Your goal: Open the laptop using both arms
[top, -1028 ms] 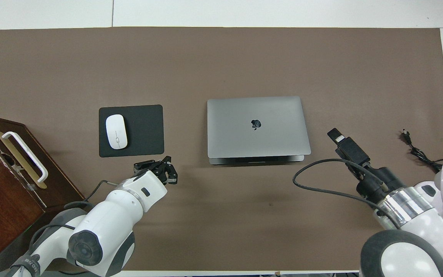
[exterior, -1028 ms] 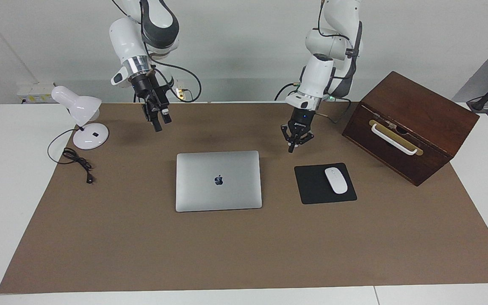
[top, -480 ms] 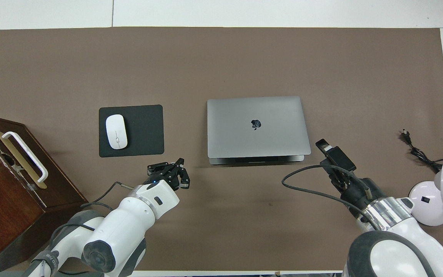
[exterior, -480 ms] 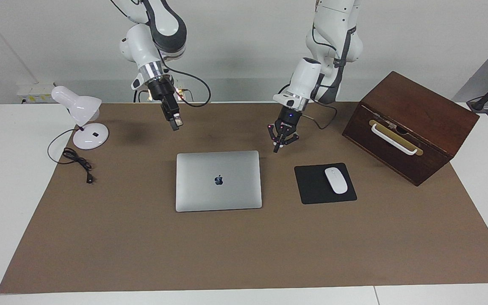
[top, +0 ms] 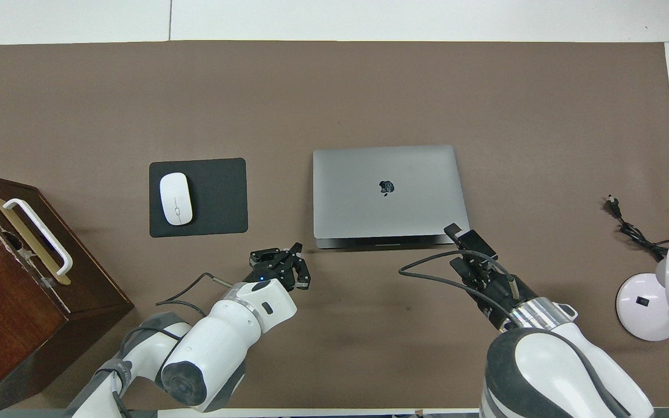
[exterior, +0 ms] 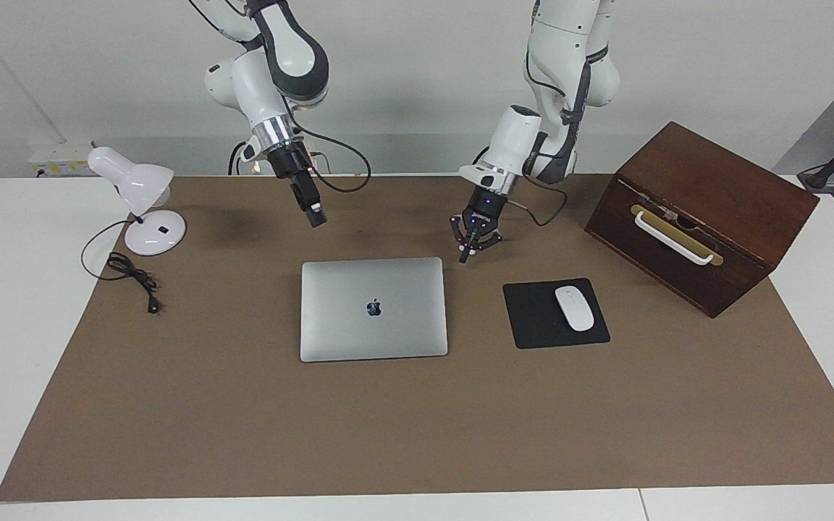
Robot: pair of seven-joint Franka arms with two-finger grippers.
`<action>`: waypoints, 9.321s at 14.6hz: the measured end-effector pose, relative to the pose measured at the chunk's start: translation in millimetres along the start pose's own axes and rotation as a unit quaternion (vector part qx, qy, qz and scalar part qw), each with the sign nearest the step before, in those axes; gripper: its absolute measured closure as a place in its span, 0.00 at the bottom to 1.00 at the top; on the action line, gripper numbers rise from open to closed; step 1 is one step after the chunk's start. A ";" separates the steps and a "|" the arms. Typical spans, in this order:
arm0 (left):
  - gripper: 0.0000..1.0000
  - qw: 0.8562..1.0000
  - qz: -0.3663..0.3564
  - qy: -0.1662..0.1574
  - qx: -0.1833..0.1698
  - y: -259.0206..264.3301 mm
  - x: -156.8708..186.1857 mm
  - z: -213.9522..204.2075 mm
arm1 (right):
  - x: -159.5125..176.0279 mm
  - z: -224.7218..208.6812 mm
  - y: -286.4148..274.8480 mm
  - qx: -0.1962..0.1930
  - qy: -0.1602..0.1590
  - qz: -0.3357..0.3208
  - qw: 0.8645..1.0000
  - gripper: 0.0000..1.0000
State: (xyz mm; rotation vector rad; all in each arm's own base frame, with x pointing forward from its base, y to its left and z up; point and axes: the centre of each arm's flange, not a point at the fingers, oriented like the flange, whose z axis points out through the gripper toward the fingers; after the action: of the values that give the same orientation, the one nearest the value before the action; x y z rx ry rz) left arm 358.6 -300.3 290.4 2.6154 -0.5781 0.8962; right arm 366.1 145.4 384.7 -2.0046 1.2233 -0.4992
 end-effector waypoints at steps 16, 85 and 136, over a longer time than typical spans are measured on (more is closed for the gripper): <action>0.99 1.000 0.002 0.003 -0.012 28.0 17.8 42.4 | -6.3 61.4 4.8 -0.052 0.003 -0.004 0.999 0.00; 0.99 1.000 0.002 0.003 -0.012 28.3 18.6 53.1 | -21.9 105.3 -37.2 -0.038 0.020 -0.017 0.999 0.00; 0.99 1.000 0.002 0.004 -0.012 28.1 18.2 53.5 | 131.3 137.0 -173.5 0.099 0.050 -0.053 0.992 0.00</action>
State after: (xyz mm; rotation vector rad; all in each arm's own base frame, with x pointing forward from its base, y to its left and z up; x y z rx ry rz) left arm 385.8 -351.9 266.3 2.5896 -0.5894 0.8952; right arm 620.6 131.6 418.1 -1.9012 1.0836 -0.7518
